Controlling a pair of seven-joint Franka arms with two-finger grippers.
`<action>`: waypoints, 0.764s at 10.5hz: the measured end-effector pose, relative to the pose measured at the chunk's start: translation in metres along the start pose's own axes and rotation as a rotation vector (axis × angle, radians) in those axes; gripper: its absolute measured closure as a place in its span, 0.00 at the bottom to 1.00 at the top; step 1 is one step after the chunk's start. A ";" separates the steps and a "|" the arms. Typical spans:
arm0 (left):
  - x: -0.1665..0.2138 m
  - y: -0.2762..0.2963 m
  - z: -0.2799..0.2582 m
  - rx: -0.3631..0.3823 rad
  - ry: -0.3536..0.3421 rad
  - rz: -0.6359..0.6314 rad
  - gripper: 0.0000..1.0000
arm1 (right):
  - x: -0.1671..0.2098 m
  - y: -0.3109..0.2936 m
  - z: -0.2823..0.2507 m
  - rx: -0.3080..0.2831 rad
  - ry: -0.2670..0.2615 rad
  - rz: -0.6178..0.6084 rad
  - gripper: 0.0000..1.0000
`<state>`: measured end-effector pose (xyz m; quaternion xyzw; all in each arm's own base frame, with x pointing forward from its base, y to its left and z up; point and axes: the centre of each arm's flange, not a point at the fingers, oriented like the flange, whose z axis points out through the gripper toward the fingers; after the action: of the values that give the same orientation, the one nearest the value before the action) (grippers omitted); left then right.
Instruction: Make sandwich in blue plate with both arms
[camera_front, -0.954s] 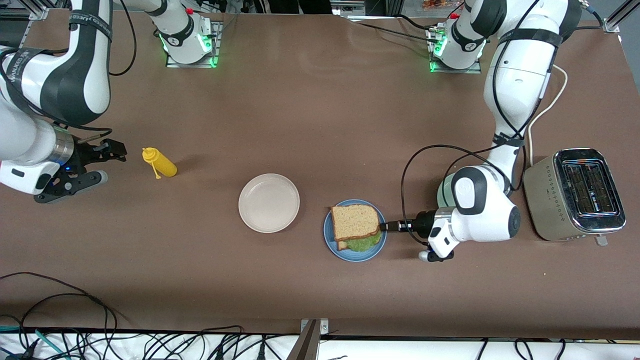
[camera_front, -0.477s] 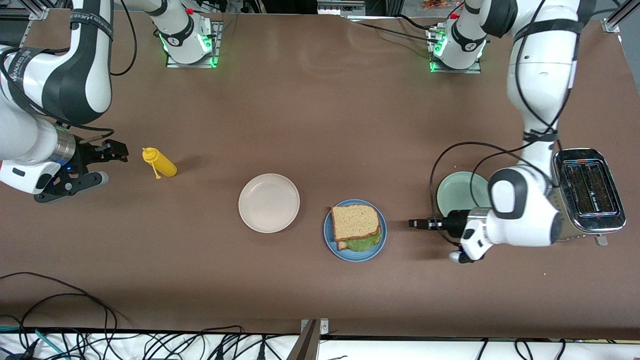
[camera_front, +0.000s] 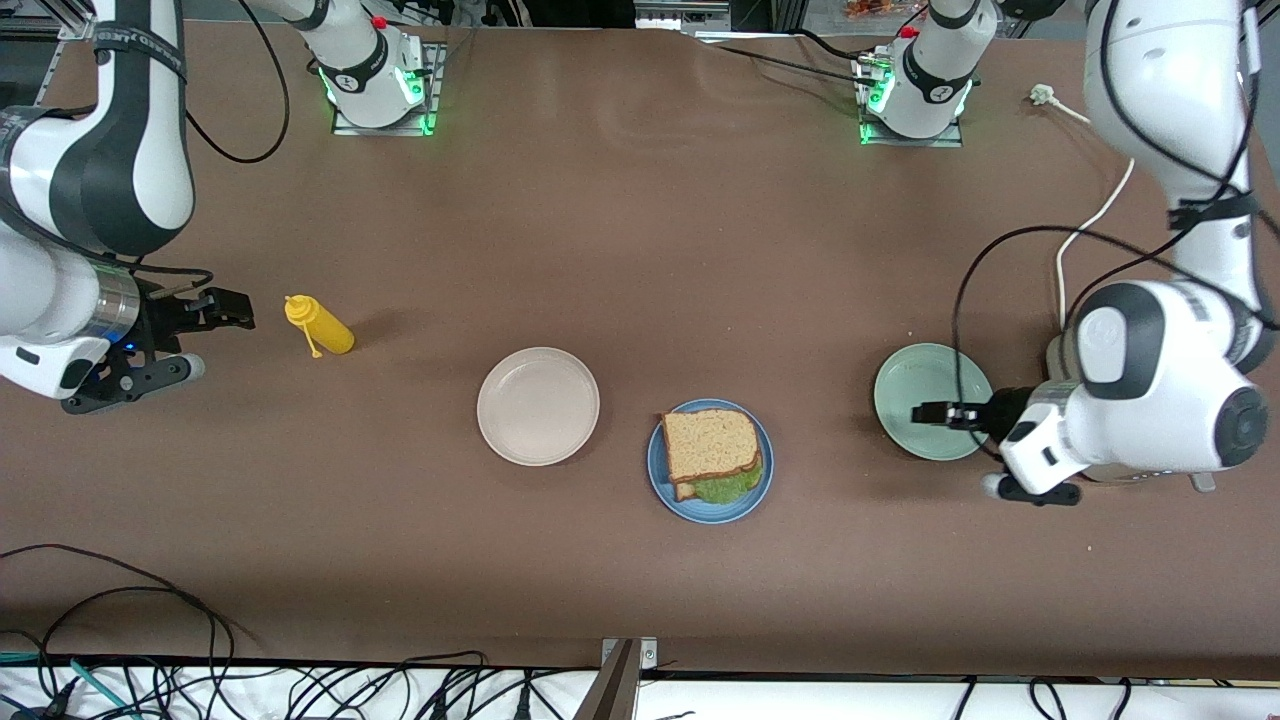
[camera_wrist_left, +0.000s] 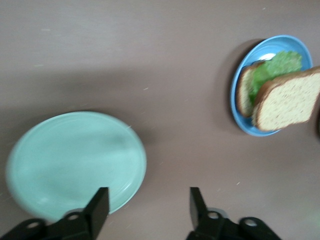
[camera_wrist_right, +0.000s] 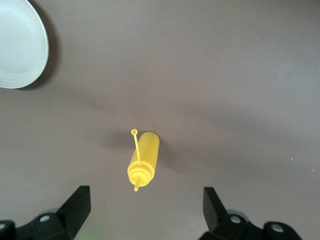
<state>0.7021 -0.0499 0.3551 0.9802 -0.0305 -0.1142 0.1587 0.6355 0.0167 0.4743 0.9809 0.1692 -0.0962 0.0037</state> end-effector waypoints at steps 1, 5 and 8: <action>-0.014 -0.003 -0.027 0.079 -0.008 0.016 0.15 | -0.002 -0.004 -0.007 0.000 0.007 0.011 0.00; -0.080 0.030 -0.107 0.252 0.021 0.093 0.00 | -0.011 -0.005 -0.023 0.015 0.030 0.034 0.00; -0.128 0.035 -0.191 0.287 0.177 0.094 0.00 | -0.010 -0.008 -0.023 0.016 0.029 0.031 0.00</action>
<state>0.6217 -0.0122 0.5701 0.9966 -0.0781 -0.0144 0.0241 0.6278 0.0216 0.4989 0.9847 0.1532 -0.0832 -0.0050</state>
